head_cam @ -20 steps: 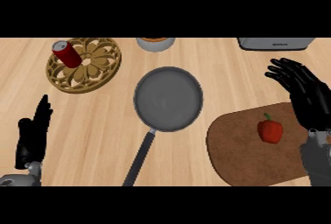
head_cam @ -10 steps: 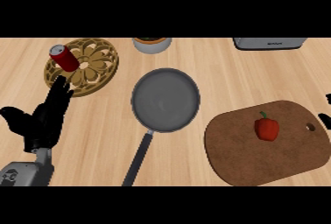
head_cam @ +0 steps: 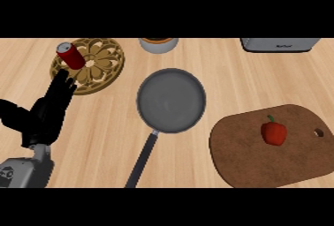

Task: Pick the bell pepper from the cutting board and place it in the pan

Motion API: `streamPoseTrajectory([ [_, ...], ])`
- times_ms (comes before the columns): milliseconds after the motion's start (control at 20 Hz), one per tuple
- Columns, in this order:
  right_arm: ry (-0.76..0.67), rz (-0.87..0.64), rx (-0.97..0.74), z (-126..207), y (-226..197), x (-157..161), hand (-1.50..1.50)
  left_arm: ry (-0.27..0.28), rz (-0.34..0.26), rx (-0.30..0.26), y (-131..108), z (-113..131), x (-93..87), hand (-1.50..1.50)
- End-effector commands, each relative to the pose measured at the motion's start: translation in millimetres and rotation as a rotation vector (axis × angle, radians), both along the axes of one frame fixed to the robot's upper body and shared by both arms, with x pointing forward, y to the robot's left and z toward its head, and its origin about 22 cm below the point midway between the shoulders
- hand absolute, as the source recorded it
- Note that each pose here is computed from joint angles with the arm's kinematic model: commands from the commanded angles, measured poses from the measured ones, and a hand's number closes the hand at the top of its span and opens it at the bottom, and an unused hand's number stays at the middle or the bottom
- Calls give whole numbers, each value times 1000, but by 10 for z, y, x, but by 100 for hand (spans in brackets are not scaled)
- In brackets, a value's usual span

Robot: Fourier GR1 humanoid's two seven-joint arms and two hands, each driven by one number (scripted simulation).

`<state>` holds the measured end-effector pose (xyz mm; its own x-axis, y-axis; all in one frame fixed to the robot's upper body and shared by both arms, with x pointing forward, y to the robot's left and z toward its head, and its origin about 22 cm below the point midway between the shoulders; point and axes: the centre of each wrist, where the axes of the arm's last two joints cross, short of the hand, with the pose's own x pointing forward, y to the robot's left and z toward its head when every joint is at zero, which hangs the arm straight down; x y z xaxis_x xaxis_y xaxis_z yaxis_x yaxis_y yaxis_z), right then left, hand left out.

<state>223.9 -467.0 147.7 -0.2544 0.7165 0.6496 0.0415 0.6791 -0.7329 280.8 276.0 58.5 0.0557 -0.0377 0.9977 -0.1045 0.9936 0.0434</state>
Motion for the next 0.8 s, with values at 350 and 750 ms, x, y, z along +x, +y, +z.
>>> streamPoseTrajectory([
  [350,217,22,-427,488,658,466,-150,-16,-51,1,-246,-41,7,0],
  [750,612,139,-650,159,870,499,-150,-10,-25,1,51,5,52,0],
])
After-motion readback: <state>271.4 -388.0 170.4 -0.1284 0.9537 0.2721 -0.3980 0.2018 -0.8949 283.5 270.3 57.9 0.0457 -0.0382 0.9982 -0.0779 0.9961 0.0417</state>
